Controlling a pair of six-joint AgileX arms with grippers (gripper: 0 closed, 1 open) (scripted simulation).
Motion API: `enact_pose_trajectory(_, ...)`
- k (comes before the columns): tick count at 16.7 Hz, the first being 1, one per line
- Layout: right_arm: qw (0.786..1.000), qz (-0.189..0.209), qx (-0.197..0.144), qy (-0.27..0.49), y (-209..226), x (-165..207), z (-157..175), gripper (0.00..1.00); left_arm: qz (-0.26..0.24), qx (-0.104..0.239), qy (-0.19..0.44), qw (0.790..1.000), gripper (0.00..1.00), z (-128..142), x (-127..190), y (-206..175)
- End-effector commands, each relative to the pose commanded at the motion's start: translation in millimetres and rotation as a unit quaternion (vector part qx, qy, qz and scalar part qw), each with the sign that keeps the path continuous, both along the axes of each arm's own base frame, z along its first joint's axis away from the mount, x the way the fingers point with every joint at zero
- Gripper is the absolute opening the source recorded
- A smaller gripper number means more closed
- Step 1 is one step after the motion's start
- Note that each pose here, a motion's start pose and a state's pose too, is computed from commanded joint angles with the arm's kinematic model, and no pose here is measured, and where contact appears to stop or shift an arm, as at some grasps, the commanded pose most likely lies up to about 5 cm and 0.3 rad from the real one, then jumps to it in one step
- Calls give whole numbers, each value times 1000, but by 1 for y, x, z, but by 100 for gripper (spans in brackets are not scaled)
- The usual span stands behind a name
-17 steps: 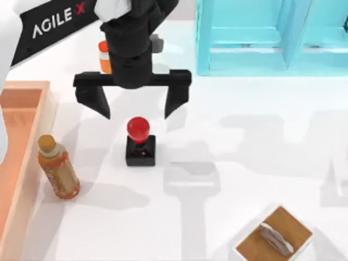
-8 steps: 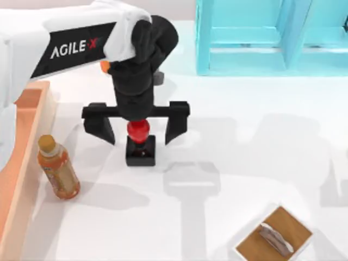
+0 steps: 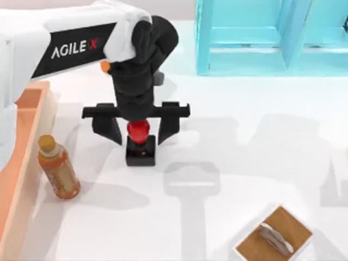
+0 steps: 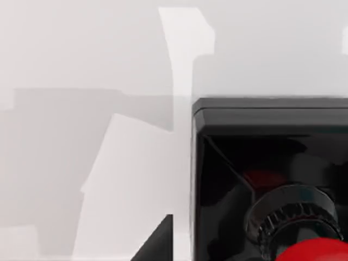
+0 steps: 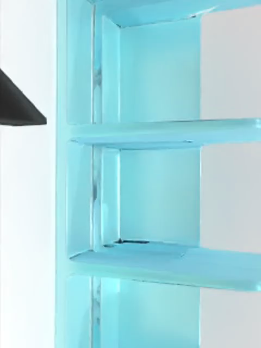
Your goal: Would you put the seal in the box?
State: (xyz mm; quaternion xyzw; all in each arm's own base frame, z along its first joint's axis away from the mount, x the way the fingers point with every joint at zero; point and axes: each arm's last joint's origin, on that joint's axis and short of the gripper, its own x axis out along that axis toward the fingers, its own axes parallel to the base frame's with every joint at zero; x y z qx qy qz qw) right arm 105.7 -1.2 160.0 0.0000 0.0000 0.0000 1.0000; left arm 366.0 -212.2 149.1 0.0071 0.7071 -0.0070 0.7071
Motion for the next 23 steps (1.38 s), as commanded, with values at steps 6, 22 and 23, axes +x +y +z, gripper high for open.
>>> enact_pose_trajectory(6,1000,0,0,0,0,0,0,100,0,0,0,1000,10,0,0,0)
enact_pose_trajectory(22,1000,0,0,0,0,0,0,100,-5,4,7,1000,0,38,3,-5)
enact_pose_trajectory(23,1000,0,0,0,0,0,0,100,-4,5,9,1000,0,50,3,-5)
